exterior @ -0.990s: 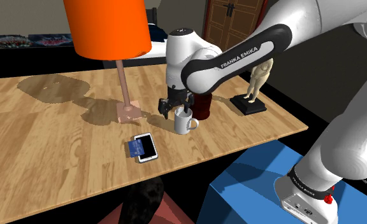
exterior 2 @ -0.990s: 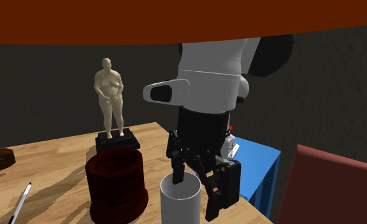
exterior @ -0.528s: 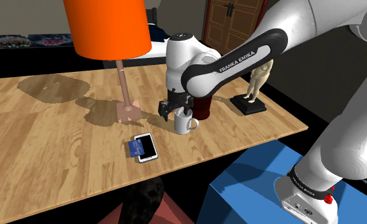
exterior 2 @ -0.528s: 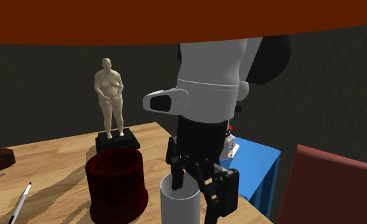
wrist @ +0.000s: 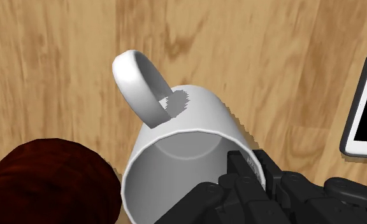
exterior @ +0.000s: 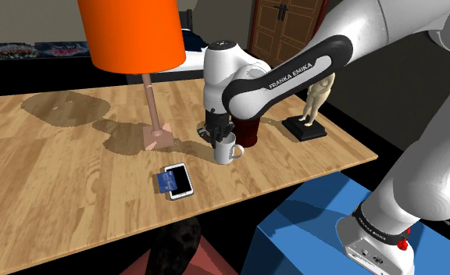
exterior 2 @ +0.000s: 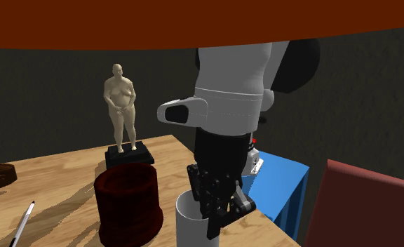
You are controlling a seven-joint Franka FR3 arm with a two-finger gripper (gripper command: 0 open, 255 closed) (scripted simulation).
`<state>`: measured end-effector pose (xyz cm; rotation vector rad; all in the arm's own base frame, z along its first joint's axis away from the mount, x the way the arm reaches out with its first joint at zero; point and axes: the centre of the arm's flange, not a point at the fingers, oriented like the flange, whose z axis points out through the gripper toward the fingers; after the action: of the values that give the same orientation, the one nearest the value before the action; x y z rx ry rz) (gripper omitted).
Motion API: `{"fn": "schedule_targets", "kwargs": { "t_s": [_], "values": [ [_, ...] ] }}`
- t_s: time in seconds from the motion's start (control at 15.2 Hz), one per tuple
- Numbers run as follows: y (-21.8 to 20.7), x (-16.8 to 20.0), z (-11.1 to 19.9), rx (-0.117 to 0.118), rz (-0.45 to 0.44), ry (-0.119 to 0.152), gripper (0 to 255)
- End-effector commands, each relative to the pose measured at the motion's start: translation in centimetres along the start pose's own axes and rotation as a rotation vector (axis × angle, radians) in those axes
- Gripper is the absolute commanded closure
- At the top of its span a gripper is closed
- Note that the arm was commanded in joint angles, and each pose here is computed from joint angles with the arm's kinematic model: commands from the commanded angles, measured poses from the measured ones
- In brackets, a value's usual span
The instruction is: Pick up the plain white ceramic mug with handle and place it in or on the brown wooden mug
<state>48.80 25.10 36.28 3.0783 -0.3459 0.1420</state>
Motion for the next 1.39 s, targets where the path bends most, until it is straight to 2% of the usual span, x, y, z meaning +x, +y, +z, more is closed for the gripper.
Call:
{"fn": "schedule_targets", "kwargs": {
  "t_s": [0.0, 0.2, 1.32],
  "values": [
    [0.0, 0.0, 0.0, 0.0, 0.0, 0.0, 255],
    [0.0, 0.0, 0.0, 0.0, 0.0, 0.0, 255],
    [0.3, 0.9, -8.9, 0.0, 0.0, 0.0, 255]
  ]
}}
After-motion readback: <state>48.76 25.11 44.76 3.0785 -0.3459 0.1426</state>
